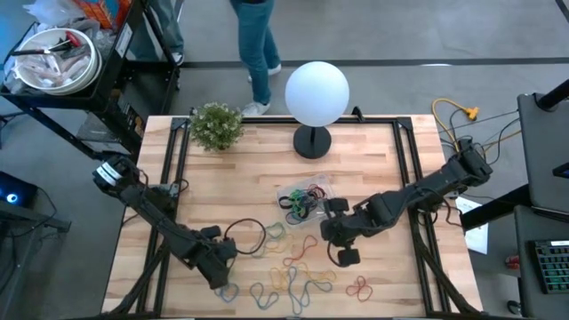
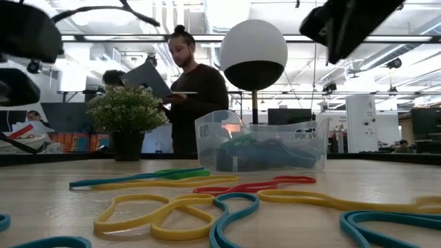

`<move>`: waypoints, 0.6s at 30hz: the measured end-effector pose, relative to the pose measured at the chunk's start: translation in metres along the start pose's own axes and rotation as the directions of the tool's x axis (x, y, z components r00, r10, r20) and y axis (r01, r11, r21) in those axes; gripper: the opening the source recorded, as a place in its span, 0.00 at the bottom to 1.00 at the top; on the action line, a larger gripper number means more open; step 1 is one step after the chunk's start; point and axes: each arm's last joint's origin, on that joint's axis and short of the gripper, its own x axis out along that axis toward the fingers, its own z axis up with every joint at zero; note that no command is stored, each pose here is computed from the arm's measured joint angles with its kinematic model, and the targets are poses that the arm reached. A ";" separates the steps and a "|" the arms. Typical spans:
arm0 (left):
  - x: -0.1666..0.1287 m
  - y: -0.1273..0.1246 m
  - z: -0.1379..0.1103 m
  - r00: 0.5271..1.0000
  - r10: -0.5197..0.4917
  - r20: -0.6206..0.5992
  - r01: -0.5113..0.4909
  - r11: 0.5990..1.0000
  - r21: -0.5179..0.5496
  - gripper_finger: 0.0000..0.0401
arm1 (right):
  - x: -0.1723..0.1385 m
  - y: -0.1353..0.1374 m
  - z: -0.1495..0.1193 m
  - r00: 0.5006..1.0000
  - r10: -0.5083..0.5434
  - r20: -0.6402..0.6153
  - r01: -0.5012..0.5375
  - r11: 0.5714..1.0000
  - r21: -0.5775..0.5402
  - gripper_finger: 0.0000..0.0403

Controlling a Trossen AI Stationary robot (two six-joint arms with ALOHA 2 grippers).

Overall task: Pick and place rubber bands into bin
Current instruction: Put the green rubber band into the transparent bin

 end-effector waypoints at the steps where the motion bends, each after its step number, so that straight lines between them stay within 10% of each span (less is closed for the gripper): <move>1: -0.001 -0.001 0.001 1.000 -0.002 0.010 0.002 1.000 0.001 0.00 | 0.000 0.001 -0.002 1.000 -0.001 -0.012 0.001 1.000 0.001 0.17; 18: -0.015 -0.012 0.017 0.992 -0.001 0.126 -0.001 1.000 0.017 0.00 | -0.006 0.024 -0.017 0.999 0.013 -0.037 -0.012 1.000 0.025 0.17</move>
